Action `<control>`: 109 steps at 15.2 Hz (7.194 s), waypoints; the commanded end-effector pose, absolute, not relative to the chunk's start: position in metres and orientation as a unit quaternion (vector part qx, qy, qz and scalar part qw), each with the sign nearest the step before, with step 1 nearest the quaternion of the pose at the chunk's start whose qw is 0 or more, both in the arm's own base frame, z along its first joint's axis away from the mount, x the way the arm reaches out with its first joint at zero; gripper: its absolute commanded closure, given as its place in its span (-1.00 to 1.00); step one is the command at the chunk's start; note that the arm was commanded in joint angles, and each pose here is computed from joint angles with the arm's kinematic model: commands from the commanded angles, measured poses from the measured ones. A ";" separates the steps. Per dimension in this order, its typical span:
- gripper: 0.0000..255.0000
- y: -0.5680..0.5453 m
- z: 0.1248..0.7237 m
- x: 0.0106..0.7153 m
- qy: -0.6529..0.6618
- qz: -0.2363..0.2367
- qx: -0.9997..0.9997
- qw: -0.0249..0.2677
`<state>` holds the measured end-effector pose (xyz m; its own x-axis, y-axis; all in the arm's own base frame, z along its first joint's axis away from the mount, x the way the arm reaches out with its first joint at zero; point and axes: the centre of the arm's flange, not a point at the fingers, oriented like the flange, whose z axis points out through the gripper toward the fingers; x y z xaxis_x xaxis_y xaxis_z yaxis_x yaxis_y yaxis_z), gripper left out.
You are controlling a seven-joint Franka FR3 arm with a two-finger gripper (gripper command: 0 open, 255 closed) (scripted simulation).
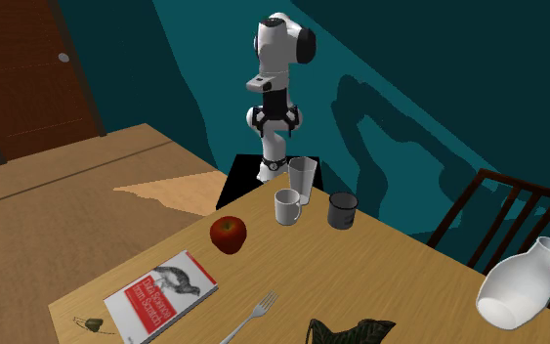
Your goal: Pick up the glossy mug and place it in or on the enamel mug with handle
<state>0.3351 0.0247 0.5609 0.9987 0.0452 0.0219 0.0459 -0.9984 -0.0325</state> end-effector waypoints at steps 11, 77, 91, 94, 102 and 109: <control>-1.00 0.028 0.422 0.418 0.048 0.016 -0.998 0.024; 1.00 0.095 0.528 0.435 0.064 0.022 -0.997 0.026; 1.00 0.242 0.530 0.433 0.064 0.022 -0.997 0.026; 1.00 0.242 0.514 0.433 0.064 0.022 -0.997 0.026; 1.00 0.242 0.471 0.433 0.064 0.022 -0.997 0.026; 1.00 0.242 0.451 0.433 0.064 0.022 -0.997 0.026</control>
<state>0.4333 0.2420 0.4518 0.9908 -0.1273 -0.0463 -0.1296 -0.9903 -0.0492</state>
